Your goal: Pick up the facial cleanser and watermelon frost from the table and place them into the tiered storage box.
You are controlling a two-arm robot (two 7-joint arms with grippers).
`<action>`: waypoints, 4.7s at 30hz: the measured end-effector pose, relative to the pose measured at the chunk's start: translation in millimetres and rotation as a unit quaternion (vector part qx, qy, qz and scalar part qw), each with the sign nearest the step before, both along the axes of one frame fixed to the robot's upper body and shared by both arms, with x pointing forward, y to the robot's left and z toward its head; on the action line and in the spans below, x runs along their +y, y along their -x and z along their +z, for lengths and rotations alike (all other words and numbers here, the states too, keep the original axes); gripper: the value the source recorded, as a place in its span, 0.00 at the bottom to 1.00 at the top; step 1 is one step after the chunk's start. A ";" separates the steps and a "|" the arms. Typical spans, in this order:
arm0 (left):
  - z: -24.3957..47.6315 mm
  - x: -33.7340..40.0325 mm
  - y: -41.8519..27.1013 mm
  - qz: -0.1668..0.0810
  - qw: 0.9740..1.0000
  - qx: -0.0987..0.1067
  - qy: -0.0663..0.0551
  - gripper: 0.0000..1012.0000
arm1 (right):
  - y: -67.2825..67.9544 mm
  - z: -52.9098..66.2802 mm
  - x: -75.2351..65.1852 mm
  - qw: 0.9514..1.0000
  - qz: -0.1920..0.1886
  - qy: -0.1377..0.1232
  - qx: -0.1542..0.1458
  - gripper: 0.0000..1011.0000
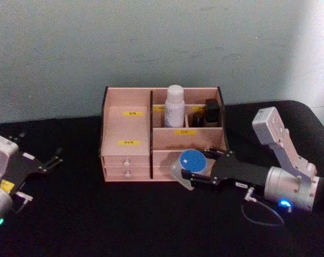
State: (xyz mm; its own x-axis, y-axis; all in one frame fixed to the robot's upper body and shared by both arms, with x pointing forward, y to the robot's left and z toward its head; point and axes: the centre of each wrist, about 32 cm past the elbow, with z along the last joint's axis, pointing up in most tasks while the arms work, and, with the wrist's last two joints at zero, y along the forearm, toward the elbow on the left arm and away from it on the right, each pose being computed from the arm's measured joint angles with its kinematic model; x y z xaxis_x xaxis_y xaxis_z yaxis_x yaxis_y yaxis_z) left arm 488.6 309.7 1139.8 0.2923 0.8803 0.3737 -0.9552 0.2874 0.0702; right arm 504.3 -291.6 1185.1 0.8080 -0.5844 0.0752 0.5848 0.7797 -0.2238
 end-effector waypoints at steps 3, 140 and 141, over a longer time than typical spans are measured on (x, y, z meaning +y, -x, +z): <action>0.0 0.0 0.0 0.000 1.000 0.000 0.000 0.99 | -5.1 4.4 5.3 1.000 0.004 -0.002 -0.009 0.72; 0.0 0.0 0.0 0.000 1.000 0.000 0.000 0.99 | -62.0 27.5 52.3 0.997 0.048 -0.029 -0.046 0.99; 0.0 0.0 0.0 0.000 1.000 0.000 0.000 0.99 | -58.1 27.4 47.7 0.997 0.049 -0.029 -0.047 0.99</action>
